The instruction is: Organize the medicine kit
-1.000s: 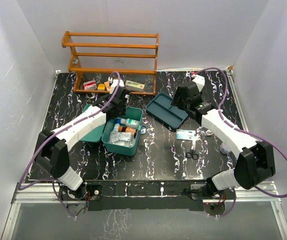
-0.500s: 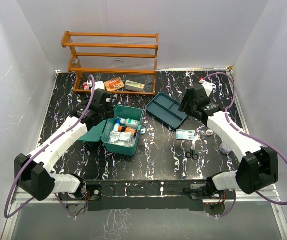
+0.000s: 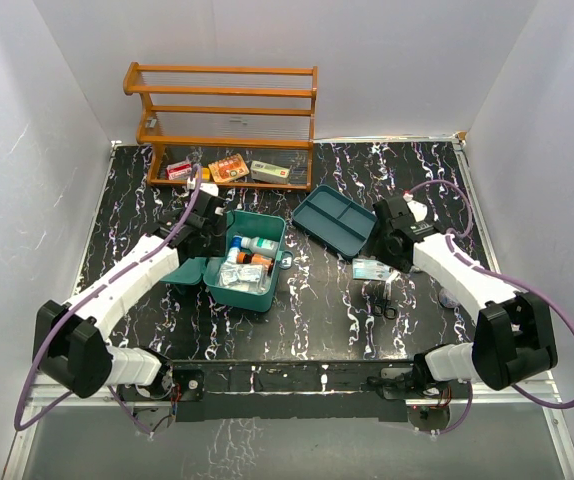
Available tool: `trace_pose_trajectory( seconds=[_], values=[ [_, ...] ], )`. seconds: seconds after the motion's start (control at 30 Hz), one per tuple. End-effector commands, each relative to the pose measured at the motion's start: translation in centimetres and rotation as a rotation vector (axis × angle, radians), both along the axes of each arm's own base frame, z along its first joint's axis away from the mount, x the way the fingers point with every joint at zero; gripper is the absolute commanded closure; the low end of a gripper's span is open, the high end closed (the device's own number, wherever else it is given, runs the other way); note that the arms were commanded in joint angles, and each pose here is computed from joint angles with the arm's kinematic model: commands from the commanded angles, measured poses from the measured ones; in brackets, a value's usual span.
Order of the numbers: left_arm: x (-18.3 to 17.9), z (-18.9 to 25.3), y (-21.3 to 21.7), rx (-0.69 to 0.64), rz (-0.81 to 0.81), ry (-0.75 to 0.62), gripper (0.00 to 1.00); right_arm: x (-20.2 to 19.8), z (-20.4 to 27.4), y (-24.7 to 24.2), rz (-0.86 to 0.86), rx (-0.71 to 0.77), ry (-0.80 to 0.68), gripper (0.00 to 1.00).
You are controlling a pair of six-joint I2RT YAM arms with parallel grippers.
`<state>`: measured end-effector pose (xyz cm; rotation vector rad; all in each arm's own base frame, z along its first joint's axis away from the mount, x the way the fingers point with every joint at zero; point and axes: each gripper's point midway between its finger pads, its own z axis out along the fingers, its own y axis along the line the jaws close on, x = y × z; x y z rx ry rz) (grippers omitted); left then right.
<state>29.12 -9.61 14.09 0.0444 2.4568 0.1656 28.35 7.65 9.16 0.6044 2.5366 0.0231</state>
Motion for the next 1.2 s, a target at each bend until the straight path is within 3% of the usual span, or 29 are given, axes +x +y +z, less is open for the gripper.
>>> trace_pose_trajectory(
  seconds=[0.0,0.27,0.6,0.9,1.17],
  values=[
    [-0.4,-0.8,1.4,0.101,-0.033,0.048,0.42,1.5,0.6,0.4,0.045,0.007,-0.059,0.39],
    [0.7,0.3,3.3,0.261,-0.066,0.035,0.46,6.3,0.3,5.5,0.258,0.137,-0.085,0.49],
    [2.4,1.5,4.3,0.327,-0.074,0.0,0.46,9.2,-1.0,9.3,0.351,0.24,-0.076,0.5],
    [2.7,2.3,2.9,0.237,-0.079,-0.004,0.44,10.3,-2.4,11.0,0.366,0.213,-0.045,0.47],
    [2.8,5.2,2.2,0.158,-0.066,-0.079,0.42,11.4,3.0,11.3,0.284,0.077,-0.168,0.52]
  ],
)
